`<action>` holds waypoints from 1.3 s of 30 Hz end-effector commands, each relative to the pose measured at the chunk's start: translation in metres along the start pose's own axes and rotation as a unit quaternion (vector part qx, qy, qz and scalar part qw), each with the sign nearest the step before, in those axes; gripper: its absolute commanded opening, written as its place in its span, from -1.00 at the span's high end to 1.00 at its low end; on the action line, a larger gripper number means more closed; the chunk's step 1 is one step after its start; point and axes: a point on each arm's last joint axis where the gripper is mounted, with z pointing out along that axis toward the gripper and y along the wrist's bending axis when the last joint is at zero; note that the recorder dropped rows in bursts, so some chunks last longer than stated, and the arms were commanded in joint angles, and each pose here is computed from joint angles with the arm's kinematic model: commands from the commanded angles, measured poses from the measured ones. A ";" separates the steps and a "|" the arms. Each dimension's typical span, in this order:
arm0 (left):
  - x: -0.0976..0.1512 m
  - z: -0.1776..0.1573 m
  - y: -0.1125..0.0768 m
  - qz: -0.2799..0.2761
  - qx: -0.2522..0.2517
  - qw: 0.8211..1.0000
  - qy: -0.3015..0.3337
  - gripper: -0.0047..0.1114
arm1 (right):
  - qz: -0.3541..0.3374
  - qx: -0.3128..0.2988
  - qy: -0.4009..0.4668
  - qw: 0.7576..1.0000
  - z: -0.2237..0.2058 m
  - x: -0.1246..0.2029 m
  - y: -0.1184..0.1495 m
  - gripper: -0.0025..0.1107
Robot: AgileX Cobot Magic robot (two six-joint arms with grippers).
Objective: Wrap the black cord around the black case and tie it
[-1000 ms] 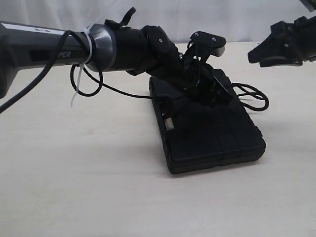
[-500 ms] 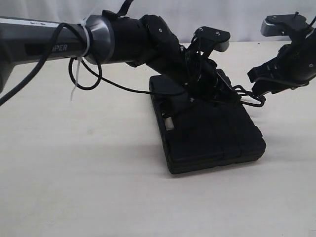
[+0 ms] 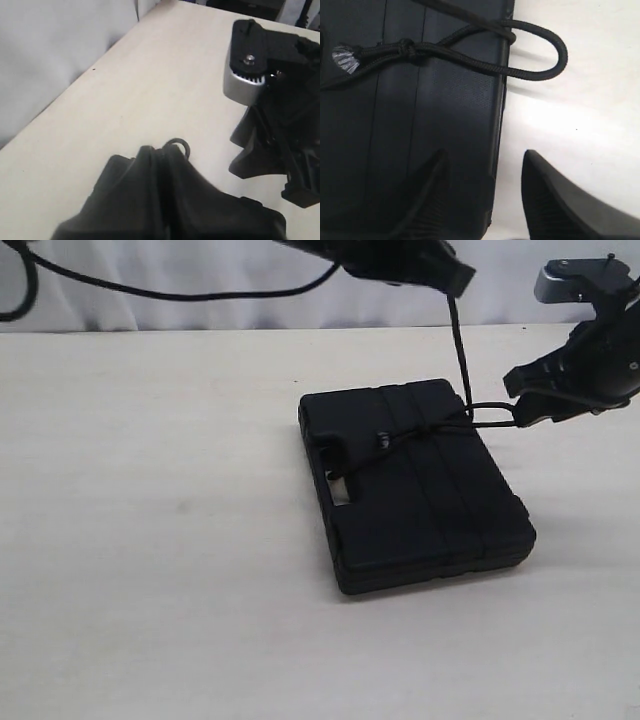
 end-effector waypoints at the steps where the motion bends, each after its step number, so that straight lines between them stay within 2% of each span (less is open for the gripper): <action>1: -0.027 -0.037 0.003 0.010 -0.022 0.998 -0.051 0.92 | 0.005 -0.005 -0.008 1.000 -0.003 0.000 0.002 0.19; 11: -0.062 -0.091 -0.003 0.046 -0.064 0.988 -0.130 0.92 | 0.015 -0.023 -0.009 1.000 -0.003 -0.001 0.005 0.19; 15: -0.070 -0.099 -0.001 0.058 -0.090 0.981 -0.159 0.92 | 0.013 -0.044 -0.012 0.999 -0.003 -0.001 0.009 0.19; 23: -0.078 -0.105 -0.002 0.079 -0.095 0.979 -0.165 0.92 | 0.009 -0.068 -0.020 0.997 -0.004 -0.002 0.013 0.19; 27: -0.079 -0.106 -0.003 0.079 -0.091 0.979 -0.163 0.92 | -0.007 -0.141 -0.052 0.989 -0.007 -0.008 0.026 0.19; 30: -0.077 -0.104 -0.004 0.080 -0.080 0.982 -0.149 0.92 | -0.044 -0.216 -0.115 0.969 -0.012 -0.016 0.040 0.19; 32: -0.076 -0.104 -0.005 0.082 -0.077 0.983 -0.144 0.92 | -0.068 -0.235 -0.155 0.957 -0.008 -0.016 0.044 0.19; 36: -0.076 -0.104 -0.005 0.087 -0.077 0.983 -0.144 0.92 | -0.111 -0.184 -0.189 0.958 0.017 -0.007 0.050 0.19; 39: -0.075 -0.104 -0.005 0.088 -0.073 0.984 -0.139 0.92 | -0.140 -0.162 -0.204 0.955 0.033 -0.007 0.066 0.19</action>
